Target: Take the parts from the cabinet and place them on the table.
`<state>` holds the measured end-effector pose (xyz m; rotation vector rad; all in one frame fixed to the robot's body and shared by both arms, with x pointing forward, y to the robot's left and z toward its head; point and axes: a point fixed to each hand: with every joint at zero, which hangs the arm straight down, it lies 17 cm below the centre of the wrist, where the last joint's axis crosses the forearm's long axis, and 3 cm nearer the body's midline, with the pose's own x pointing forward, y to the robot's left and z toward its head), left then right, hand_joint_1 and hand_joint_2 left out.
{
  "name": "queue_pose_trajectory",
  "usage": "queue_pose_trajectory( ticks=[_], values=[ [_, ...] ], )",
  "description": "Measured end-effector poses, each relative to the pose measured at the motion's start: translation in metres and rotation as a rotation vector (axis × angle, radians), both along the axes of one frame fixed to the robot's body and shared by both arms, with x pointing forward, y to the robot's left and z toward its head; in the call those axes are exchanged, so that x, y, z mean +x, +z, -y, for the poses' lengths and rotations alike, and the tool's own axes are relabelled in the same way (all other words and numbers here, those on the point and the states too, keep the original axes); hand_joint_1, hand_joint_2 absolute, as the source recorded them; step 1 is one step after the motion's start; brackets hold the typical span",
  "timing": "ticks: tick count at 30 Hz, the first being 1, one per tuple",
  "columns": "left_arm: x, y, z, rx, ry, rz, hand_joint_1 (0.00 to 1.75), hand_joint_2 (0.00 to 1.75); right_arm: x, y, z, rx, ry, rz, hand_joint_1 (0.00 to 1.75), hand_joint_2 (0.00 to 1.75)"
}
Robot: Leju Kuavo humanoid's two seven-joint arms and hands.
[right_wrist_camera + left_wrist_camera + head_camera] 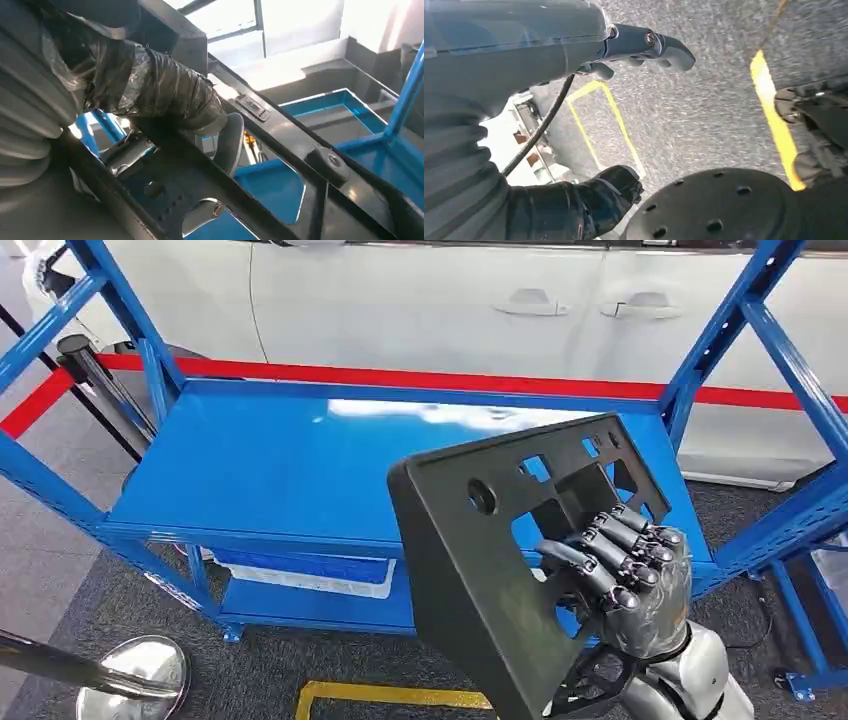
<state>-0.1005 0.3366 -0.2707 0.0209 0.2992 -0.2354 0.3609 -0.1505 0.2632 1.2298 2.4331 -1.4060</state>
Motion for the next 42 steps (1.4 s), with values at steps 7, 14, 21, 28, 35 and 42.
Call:
queue_pose_trajectory(
  ticks=[7,14,21,28,35,42],
  values=[
    [0.0,0.001,-0.004,-0.003,-0.009,-0.001,0.0,1.75,0.006,0.0,0.006,0.007,-0.038,-0.006,1.75,1.75],
    [0.0,0.001,-0.003,-0.005,-0.011,-0.001,0.0,1.75,0.007,0.0,0.008,-0.002,-0.044,-0.003,1.75,1.75],
    [0.0,0.001,-0.01,0.004,-0.012,-0.001,0.0,1.75,0.009,-0.001,0.01,-0.004,-0.051,-0.008,1.75,1.75],
    [0.004,0.001,-0.011,0.0,-0.021,0.005,0.0,1.75,0.016,-0.008,0.02,0.015,-0.089,-0.055,1.75,1.75],
    [0.003,0.001,-0.014,0.0,-0.031,0.011,0.0,1.75,0.037,-0.004,0.052,0.098,-0.177,-0.135,1.75,1.75],
    [-0.001,0.001,-0.011,-0.009,-0.039,0.013,0.0,1.75,0.048,-0.003,0.083,0.084,-0.247,-0.151,1.75,1.75]
  ],
)
